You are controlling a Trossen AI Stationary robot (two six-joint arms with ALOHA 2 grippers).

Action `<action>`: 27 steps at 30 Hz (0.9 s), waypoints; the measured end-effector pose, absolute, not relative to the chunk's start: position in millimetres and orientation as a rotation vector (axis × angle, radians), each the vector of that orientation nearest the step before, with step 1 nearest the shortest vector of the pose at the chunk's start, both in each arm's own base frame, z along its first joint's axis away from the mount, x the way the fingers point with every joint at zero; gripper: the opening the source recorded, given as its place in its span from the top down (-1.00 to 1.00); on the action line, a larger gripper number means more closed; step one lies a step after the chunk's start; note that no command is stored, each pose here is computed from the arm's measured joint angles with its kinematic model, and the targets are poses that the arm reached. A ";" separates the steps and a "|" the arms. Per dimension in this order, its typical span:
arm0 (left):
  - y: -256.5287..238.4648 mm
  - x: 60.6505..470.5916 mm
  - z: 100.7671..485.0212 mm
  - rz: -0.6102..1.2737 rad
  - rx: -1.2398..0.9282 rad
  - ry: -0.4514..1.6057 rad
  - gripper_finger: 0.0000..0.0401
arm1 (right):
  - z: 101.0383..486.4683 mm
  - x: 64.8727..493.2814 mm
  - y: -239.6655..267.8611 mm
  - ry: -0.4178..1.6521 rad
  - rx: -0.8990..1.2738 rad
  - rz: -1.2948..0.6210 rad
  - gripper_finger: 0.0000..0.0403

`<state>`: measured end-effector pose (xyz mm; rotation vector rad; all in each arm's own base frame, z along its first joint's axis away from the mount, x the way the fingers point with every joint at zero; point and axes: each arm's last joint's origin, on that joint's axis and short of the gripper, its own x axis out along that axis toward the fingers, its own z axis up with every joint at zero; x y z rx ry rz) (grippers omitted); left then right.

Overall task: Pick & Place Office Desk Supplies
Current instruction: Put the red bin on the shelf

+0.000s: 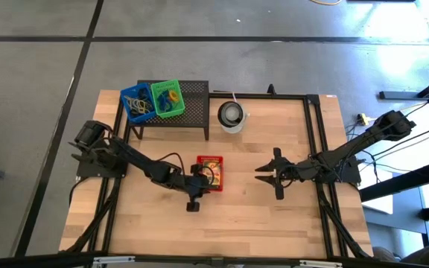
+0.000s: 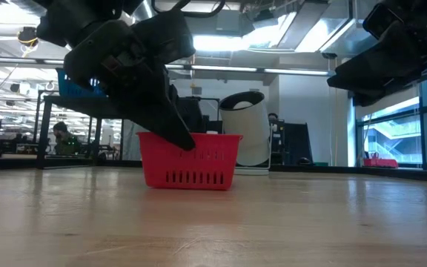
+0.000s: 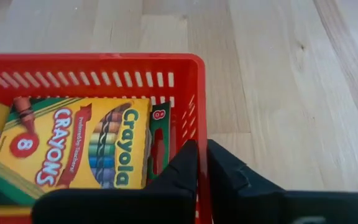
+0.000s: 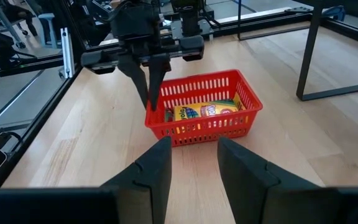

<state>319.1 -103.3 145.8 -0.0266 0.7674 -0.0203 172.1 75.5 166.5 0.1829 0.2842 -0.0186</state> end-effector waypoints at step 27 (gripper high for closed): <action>-106.7 340.0 256.2 -0.038 0.141 0.670 0.98 | 166.4 172.1 75.4 0.286 0.182 -0.021 0.36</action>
